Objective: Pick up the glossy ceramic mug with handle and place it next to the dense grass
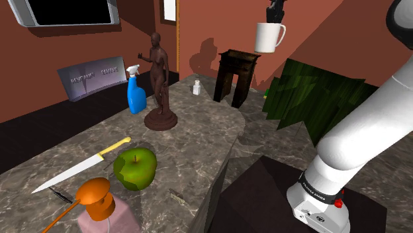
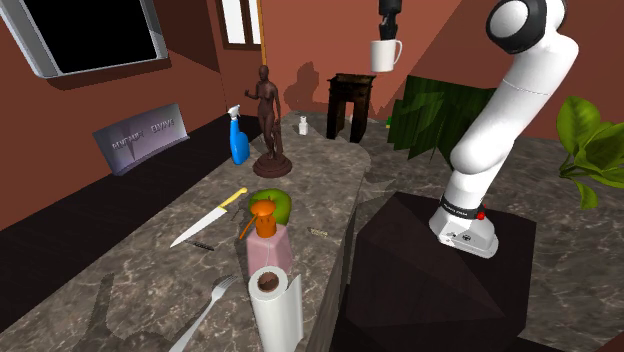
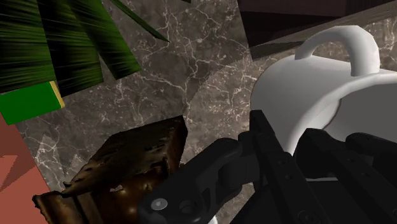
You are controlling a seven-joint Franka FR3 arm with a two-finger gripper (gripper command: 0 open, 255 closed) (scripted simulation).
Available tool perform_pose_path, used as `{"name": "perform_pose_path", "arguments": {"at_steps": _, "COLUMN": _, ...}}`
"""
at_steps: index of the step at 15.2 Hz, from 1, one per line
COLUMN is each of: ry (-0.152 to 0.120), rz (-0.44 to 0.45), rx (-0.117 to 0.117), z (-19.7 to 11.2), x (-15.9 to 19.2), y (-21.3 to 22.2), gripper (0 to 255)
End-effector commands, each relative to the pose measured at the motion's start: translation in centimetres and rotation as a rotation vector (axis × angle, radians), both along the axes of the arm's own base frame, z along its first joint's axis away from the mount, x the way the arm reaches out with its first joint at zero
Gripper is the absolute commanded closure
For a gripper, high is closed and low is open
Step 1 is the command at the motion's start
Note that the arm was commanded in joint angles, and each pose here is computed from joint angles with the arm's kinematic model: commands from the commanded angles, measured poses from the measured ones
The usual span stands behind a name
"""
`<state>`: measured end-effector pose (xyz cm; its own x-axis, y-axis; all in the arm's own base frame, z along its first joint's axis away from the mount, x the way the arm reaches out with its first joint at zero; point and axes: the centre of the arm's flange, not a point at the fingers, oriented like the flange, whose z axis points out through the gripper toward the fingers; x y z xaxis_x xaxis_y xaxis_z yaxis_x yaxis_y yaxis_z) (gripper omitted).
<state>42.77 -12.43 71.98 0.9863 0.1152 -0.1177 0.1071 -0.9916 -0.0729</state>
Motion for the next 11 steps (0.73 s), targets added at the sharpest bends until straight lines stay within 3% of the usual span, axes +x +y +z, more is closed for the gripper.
{"name": "perform_pose_path", "arguments": {"at_steps": 1, "ry": 0.000, "rz": 0.002, "rx": 0.000, "z": 0.1, "x": -0.3, "y": -2.5, "gripper": 255}}
{"name": "perform_pose_path", "arguments": {"at_steps": 11, "ry": 0.000, "rz": 0.002, "rx": 0.000, "z": -4.7, "x": -0.4, "y": -3.5, "gripper": 255}}
